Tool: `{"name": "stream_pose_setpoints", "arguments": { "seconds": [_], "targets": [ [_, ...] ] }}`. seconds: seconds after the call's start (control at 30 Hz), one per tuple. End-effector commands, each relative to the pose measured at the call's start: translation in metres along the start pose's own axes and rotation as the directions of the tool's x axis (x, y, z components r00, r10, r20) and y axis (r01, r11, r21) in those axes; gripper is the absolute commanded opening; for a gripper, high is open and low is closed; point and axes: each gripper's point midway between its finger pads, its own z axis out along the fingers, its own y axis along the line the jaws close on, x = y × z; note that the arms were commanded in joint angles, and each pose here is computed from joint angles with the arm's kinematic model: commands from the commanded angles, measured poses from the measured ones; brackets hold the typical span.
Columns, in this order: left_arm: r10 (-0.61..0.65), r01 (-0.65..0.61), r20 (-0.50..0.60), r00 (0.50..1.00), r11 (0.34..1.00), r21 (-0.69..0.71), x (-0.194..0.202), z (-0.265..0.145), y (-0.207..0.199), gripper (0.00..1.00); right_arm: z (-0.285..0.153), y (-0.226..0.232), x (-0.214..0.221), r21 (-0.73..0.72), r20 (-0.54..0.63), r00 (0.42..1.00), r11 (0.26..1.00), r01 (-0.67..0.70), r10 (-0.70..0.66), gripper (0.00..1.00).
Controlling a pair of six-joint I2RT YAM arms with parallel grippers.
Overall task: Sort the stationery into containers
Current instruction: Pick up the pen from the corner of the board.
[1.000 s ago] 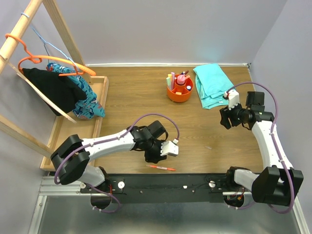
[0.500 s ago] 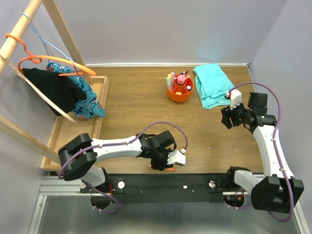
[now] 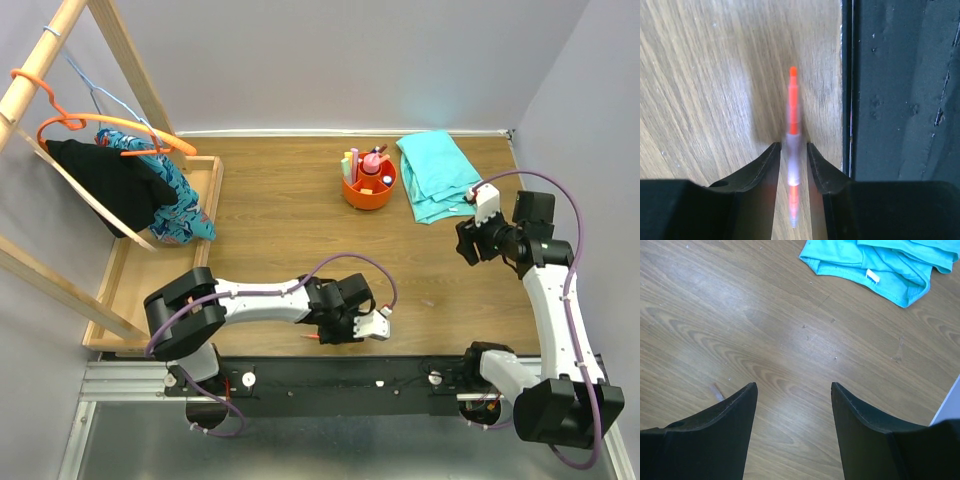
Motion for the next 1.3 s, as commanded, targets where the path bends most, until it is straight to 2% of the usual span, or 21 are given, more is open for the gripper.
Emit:
{"name": "stream_pose_setpoints", "arguments": {
  "seconds": [0.0, 0.1, 0.33, 0.57, 0.7, 0.83, 0.93, 1.1, 1.13, 1.2, 1.23, 1.27],
  "targets": [
    [0.045, -0.047, -0.065, 0.997, 0.998, -0.038, 0.009, 0.010, -0.001, 0.36, -0.013, 0.001, -0.013, 0.003, 0.045, 0.999, 1.000, 0.023, -0.023, 0.68],
    [0.072, -0.076, -0.092, 0.993, 0.997, -0.033, 0.013, 0.015, -0.006, 0.33, -0.015, 0.002, -0.016, 0.004, 0.057, 0.998, 1.000, 0.019, -0.019, 0.68],
    [0.078, -0.076, -0.119, 0.990, 0.997, 0.023, 0.026, 0.016, -0.018, 0.19, -0.021, 0.008, -0.016, -0.009, 0.065, 0.998, 1.000, 0.016, -0.015, 0.68],
    [0.097, -0.094, -0.104, 0.990, 0.995, 0.042, 0.016, 0.005, -0.019, 0.10, -0.025, 0.013, -0.023, -0.024, 0.086, 0.995, 0.999, -0.047, 0.048, 0.68],
    [0.082, -0.078, -0.054, 0.995, 0.995, 0.063, -0.005, -0.019, -0.013, 0.08, -0.025, 0.024, -0.017, -0.075, 0.062, 0.997, 0.996, -0.045, 0.050, 0.68],
    [0.006, -0.007, 0.013, 1.000, 0.997, 0.071, -0.021, -0.047, 0.008, 0.07, -0.021, 0.024, -0.006, -0.076, 0.033, 0.999, 0.997, -0.031, 0.034, 0.68],
    [-0.069, 0.067, 0.066, 0.995, 0.997, 0.043, -0.025, -0.066, 0.035, 0.07, -0.017, 0.027, -0.008, -0.091, 0.034, 0.995, 0.991, -0.095, 0.099, 0.68],
    [-0.236, 0.238, 0.219, 0.947, 0.971, 0.018, -0.035, -0.113, 0.087, 0.07, -0.014, 0.037, -0.040, -0.208, 0.086, 0.963, 0.950, -0.234, 0.256, 0.68],
    [-0.265, 0.266, 0.289, 0.920, 0.963, 0.036, -0.051, -0.129, 0.095, 0.07, -0.019, 0.039, -0.053, -0.235, 0.110, 0.952, 0.939, -0.253, 0.284, 0.69],
    [-0.323, 0.334, 0.382, 0.866, 0.942, 0.041, -0.056, -0.156, 0.118, 0.07, -0.023, 0.047, -0.076, -0.328, 0.155, 0.933, 0.907, -0.263, 0.326, 0.70],
    [-0.324, 0.330, 0.461, 0.826, 0.941, 0.069, -0.074, -0.172, 0.124, 0.07, -0.023, 0.047, -0.089, -0.368, 0.153, 0.912, 0.879, -0.304, 0.380, 0.70],
    [-0.330, 0.341, 0.501, 0.800, 0.937, 0.074, -0.080, -0.183, 0.131, 0.07, -0.027, 0.051, -0.106, -0.431, 0.191, 0.899, 0.856, -0.284, 0.395, 0.70]
  ]
}}
